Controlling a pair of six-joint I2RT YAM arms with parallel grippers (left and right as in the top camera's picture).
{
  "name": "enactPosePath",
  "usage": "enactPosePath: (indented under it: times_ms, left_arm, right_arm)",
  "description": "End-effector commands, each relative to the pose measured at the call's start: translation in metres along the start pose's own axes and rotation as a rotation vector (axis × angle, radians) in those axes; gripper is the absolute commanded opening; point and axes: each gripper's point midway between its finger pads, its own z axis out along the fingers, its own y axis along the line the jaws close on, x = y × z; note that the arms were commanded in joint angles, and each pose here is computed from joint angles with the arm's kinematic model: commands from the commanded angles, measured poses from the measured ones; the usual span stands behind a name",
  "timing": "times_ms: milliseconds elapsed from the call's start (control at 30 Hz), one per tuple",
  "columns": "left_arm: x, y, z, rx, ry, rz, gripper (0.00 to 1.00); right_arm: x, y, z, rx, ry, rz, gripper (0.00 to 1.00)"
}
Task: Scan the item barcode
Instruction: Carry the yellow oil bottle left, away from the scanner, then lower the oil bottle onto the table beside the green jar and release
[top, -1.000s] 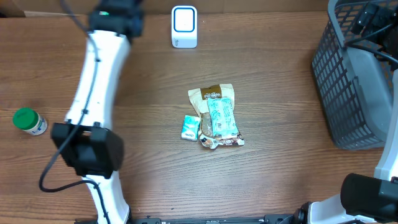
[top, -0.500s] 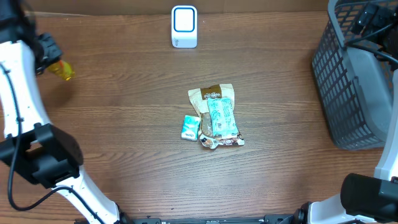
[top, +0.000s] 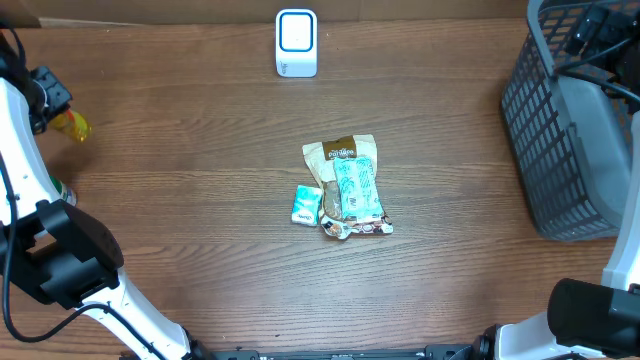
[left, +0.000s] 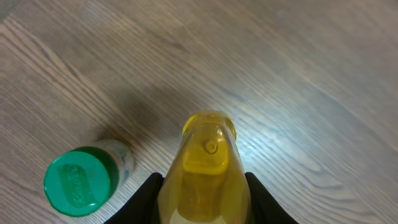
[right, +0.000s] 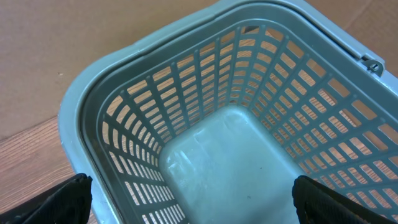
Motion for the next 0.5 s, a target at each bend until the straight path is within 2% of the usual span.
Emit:
enactPosePath:
  times_ms: [0, 467]
  left_arm:
    - [0.008, 0.014, 0.017, -0.055, 0.019, -0.026, 0.15]
    - [0.027, 0.043, 0.064, -0.069, 0.050, -0.078, 0.27]
  right_arm:
    - [-0.009, -0.002, -0.009, 0.005, -0.032, 0.010, 1.00]
    - [-0.009, -0.002, -0.009, 0.005, -0.032, 0.010, 1.00]
